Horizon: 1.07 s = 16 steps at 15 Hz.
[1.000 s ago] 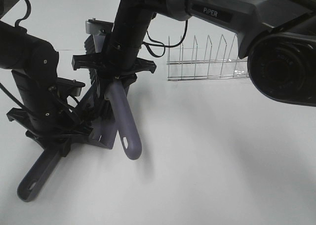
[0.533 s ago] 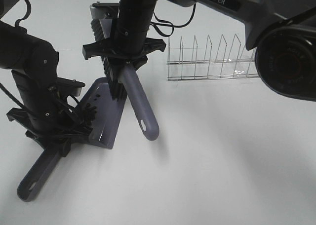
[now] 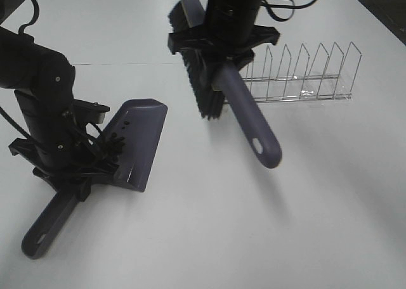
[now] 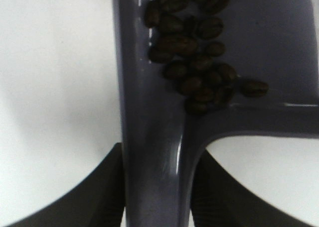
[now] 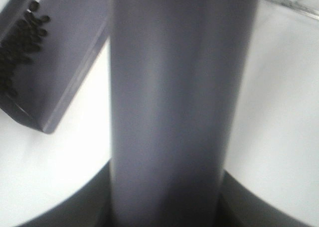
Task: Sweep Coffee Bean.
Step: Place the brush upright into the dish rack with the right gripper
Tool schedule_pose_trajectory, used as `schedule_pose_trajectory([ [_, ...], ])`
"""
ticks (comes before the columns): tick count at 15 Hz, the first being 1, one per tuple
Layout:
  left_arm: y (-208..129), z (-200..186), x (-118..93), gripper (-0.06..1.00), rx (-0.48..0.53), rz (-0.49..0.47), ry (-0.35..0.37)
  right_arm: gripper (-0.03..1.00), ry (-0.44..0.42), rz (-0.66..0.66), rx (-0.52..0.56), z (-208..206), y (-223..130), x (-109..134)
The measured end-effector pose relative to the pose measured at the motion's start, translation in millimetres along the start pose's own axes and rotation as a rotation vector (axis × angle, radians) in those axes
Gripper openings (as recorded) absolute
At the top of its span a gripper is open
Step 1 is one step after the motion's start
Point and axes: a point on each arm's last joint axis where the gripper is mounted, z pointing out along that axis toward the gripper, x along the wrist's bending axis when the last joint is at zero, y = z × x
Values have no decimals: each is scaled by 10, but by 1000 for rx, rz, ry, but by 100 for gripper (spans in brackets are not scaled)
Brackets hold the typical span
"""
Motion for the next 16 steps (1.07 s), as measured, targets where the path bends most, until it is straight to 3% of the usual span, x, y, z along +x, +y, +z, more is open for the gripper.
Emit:
schedule_pose_trajectory([
  [1,0,0,-1,32,0,2,-1,33,4,46,85,15,-262,-295],
  [3,-1,0,-4,32,1,0,-5,33,-20,92,153,76,-459,-539],
  [6,-1,0,-11,32,1,-4,-12,33,-93,93,214,196,-590,-729],
  [11,-5,0,-17,32,6,-11,-18,33,-181,51,259,373,-600,-829],
  [16,-7,0,-20,32,12,-15,-22,33,-169,129,300,512,-626,-1118],
])
